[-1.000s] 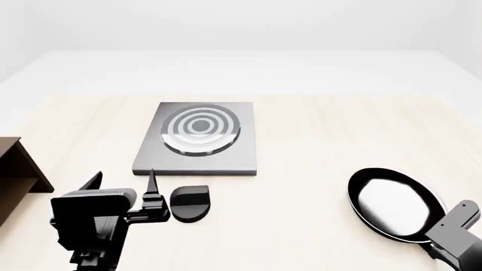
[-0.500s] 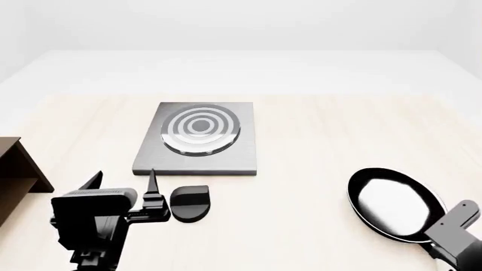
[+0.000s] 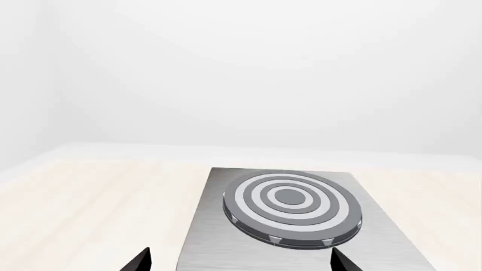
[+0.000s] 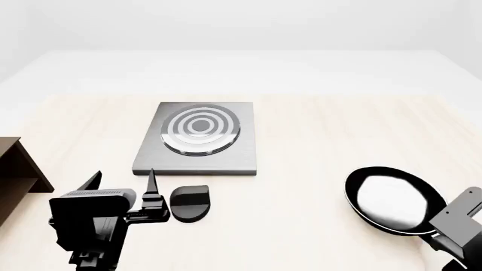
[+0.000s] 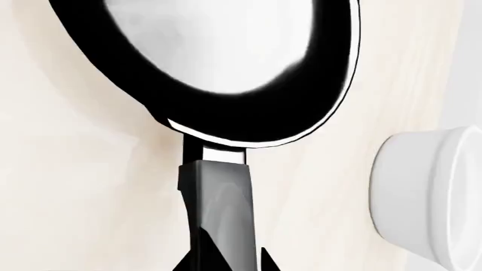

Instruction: Turn on the stove and put the frying pan on it.

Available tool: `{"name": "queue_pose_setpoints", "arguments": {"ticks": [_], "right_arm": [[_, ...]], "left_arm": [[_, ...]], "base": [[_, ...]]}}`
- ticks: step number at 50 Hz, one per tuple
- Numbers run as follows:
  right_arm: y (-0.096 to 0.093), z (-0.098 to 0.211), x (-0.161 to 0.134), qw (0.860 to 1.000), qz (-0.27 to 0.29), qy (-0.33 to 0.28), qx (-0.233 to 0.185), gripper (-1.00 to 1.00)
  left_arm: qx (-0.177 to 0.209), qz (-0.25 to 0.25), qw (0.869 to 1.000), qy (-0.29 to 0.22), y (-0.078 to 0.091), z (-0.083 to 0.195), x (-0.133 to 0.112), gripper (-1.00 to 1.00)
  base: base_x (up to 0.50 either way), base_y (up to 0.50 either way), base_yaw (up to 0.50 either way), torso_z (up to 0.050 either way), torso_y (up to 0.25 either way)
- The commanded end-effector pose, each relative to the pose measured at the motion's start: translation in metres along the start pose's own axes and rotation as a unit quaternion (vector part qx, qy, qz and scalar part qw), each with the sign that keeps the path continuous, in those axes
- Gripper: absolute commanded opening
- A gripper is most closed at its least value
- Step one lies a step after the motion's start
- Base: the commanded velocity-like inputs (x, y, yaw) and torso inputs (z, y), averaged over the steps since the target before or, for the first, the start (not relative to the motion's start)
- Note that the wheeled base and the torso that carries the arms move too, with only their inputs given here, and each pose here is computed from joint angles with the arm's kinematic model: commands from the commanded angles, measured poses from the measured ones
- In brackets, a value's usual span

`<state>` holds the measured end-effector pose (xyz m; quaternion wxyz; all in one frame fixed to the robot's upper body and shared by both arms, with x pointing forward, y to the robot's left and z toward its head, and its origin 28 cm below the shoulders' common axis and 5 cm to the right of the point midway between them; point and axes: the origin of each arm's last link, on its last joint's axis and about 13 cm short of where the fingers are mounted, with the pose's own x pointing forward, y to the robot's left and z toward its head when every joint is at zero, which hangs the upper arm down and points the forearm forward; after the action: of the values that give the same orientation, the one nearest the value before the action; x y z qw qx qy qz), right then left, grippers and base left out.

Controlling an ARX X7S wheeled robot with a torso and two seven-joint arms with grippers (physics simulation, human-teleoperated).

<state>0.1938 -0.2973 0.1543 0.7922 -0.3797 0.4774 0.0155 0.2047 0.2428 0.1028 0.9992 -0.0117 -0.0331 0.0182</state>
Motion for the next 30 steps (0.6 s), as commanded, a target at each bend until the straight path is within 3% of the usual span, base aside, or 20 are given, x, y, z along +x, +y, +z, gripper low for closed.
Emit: {"name": "queue_pose_setpoints", "arguments": {"ticks": [1, 30], "right_arm": [[-0.018, 0.019, -0.022, 0.999, -0.027, -0.045, -0.001, -1.0], [-0.043, 0.046, -0.053, 0.992, -0.064, -0.111, -0.007, -1.0]], "left_arm": [[-0.001, 0.0, 1.0, -0.002, 0.0, 0.001, 0.0, 1.0], [-0.001, 0.002, 1.0, -0.005, 0.001, 0.003, 0.0, 1.0]], "base": [[0.0, 0.0, 0.0, 0.0, 0.0], [0.0, 0.0, 0.0, 0.0, 0.001]]}}
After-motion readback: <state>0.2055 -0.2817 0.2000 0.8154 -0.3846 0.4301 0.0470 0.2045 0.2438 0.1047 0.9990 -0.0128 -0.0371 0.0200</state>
